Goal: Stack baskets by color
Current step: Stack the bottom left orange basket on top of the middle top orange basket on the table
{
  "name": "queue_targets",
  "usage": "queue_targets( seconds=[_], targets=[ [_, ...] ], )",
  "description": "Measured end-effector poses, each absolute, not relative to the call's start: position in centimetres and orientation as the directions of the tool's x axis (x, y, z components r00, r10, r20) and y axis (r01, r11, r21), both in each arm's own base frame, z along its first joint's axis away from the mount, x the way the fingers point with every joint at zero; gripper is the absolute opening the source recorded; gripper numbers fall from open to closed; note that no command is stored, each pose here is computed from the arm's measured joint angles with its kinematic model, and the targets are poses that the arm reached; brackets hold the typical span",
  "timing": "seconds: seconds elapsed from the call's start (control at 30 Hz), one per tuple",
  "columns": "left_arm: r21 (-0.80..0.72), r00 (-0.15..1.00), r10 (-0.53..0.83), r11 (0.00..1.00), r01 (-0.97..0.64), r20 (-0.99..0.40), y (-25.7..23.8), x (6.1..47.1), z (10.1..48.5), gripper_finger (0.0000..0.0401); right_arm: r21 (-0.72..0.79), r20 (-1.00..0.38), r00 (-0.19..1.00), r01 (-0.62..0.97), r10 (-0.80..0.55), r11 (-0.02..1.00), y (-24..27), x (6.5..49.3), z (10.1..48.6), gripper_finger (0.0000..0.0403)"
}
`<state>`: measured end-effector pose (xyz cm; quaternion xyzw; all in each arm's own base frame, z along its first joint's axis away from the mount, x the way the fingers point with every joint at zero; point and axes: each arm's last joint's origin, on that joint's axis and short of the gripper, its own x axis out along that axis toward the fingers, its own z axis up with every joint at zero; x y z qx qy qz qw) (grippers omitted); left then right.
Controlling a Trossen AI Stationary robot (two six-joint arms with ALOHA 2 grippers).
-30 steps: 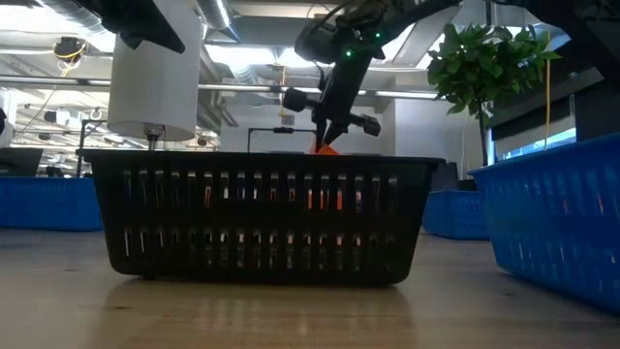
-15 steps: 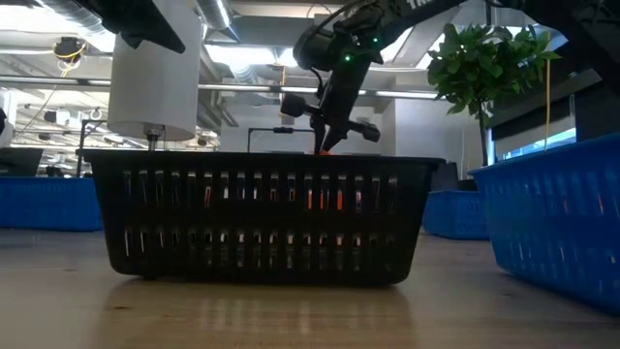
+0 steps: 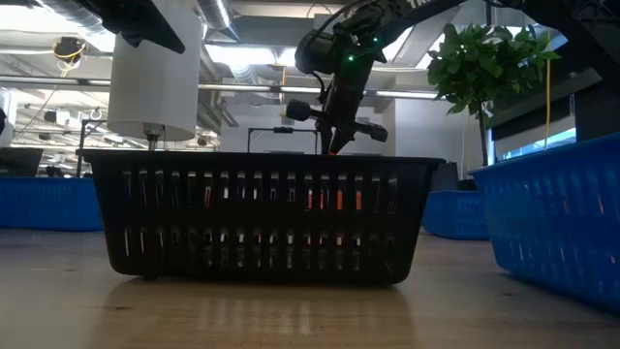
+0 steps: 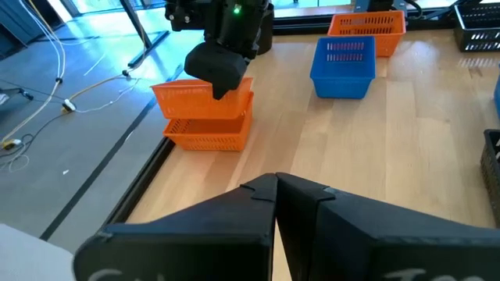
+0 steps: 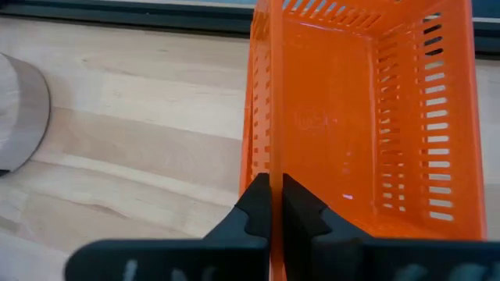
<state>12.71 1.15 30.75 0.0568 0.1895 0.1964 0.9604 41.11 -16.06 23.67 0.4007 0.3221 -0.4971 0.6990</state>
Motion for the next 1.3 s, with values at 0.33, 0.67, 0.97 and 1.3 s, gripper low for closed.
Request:
queue_targets(
  seconds=[0.33, 0.67, 0.97, 1.3],
  targets=[
    [0.184, 0.851, 0.399, 0.916, -0.356, -0.341, 1.15, 12.71, 30.75, 0.0, 0.228, -0.848, 0.298, 0.952, -0.437, 0.207, -16.11, 41.09, 23.67, 0.003],
    [0.184, 0.851, 0.399, 0.916, -0.356, -0.341, 1.15, 12.7, 30.76, 0.0, 0.214, -0.848, 0.296, 0.95, -0.44, 0.227, -16.28, 41.02, 23.67, 0.0013],
    [0.184, 0.851, 0.399, 0.916, -0.356, -0.341, 1.15, 12.7, 30.76, 0.0, 0.18, -0.828, 0.264, 0.961, -0.495, 0.211, -16.53, 40.89, 23.75, 0.0007],
    [0.212, 0.848, 0.407, 0.911, -0.353, -0.34, 1.17, 12.69, 30.76, 0.0, 0.159, -0.826, 0.254, 0.961, -0.503, 0.225, -16.58, 40.93, 23.54, 0.0008]
  ],
)
